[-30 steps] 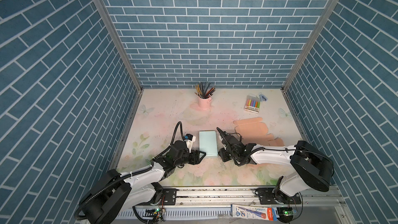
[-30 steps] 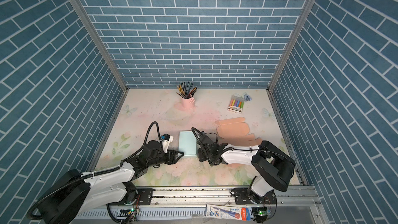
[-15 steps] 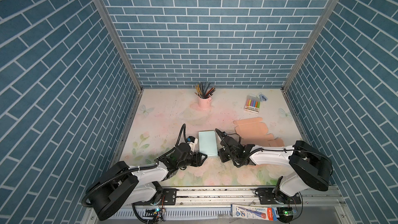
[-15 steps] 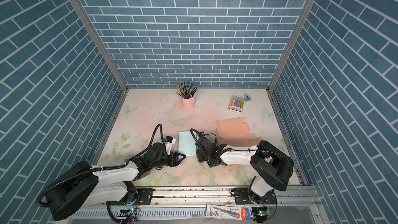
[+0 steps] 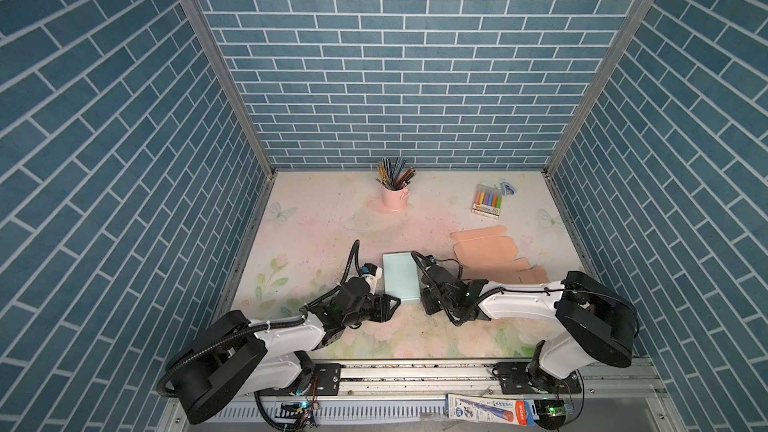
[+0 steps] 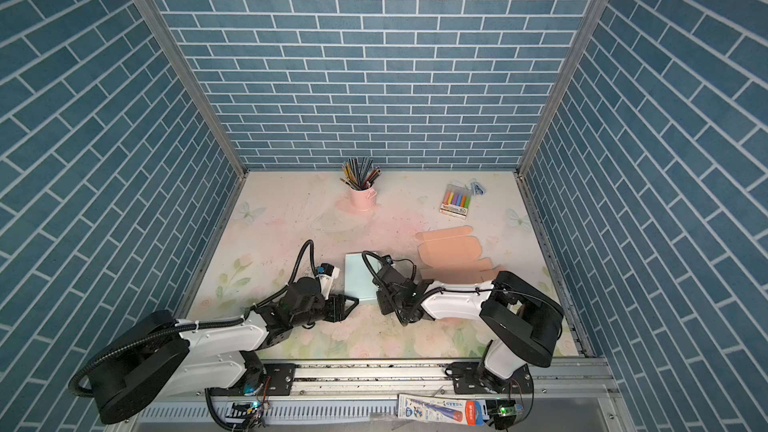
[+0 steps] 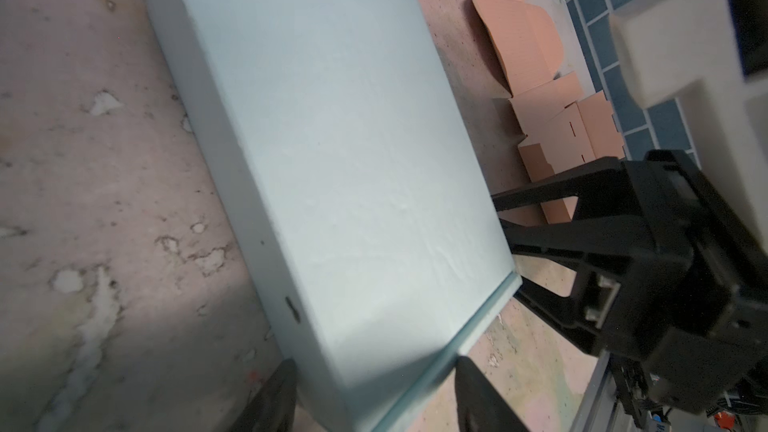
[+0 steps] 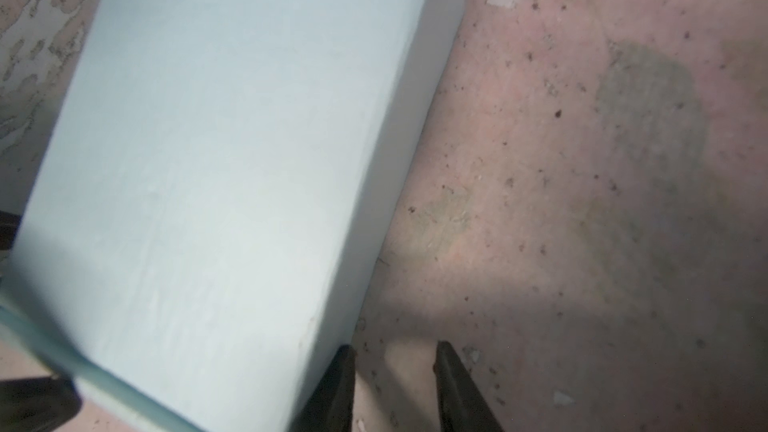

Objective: Fold the paper box

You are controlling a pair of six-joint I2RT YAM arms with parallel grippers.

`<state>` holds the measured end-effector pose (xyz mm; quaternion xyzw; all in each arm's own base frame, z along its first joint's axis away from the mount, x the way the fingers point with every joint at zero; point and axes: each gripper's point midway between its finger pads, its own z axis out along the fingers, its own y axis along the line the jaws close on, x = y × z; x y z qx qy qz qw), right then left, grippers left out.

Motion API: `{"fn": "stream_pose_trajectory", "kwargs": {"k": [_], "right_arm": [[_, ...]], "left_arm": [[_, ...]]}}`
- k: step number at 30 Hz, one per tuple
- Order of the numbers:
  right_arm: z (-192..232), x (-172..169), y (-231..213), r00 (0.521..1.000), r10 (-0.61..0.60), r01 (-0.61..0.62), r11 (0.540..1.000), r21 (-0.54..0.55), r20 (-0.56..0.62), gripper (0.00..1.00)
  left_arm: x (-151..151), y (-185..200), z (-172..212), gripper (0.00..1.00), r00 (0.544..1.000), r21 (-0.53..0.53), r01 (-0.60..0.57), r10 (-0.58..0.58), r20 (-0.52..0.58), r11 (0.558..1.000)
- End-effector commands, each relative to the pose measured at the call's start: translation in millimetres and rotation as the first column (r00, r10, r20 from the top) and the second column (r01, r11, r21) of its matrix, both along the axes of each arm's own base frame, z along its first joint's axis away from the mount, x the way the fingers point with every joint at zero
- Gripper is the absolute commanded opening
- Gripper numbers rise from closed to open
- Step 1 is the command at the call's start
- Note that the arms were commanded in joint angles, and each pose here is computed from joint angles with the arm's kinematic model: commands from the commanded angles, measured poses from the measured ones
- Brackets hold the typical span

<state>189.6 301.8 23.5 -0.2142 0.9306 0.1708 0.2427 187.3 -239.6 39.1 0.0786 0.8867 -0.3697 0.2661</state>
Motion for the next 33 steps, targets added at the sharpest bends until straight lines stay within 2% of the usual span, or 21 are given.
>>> {"fn": "stream_pose_trajectory", "kwargs": {"k": [1, 10, 16, 21, 26, 29, 33], "right_arm": [[20.0, -26.7, 47.2, 0.989, 0.134, -0.124, 0.98, 0.158, -0.056, 0.35], [23.8, -38.7, 46.1, 0.98, 0.201, -0.195, 0.968, 0.155, -0.018, 0.36], [21.6, -40.6, 34.7, 0.977, 0.212, -0.21, 0.971, 0.119, -0.005, 0.36], [35.9, -34.6, 20.4, 0.976, 0.208, -0.213, 0.973, 0.083, 0.068, 0.39], [61.9, -20.1, 18.3, 0.966, 0.228, -0.241, 0.965, 0.106, 0.121, 0.5], [75.0, -0.7, 19.2, 0.964, 0.233, -0.249, 0.96, 0.129, 0.13, 0.61], [89.9, 30.6, 22.8, 0.961, 0.234, -0.257, 0.952, 0.169, 0.146, 0.69]], "left_arm": [[-4.6, -24.2, 23.3, 0.6, 0.996, -0.105, 0.079, -0.075, 0.04, 0.991], [5.7, -0.7, 10.2, 0.6, 1.0, -0.06, 0.002, 0.0, 0.029, 0.998], [16.0, 30.2, 4.7, 0.65, 0.997, -0.001, -0.063, 0.063, 0.032, 0.998], [20.1, 48.3, 9.7, 0.7, 0.992, 0.039, -0.116, 0.113, 0.06, 0.993], [13.9, 50.5, 12.5, 0.75, 0.993, 0.043, -0.107, 0.105, 0.049, 0.993], [6.9, 46.5, 14.6, 0.8, 0.996, 0.034, -0.084, 0.082, 0.042, 0.996], [-4.2, 38.0, 19.1, 0.82, 0.998, 0.026, -0.05, 0.048, 0.046, 0.998]]}}
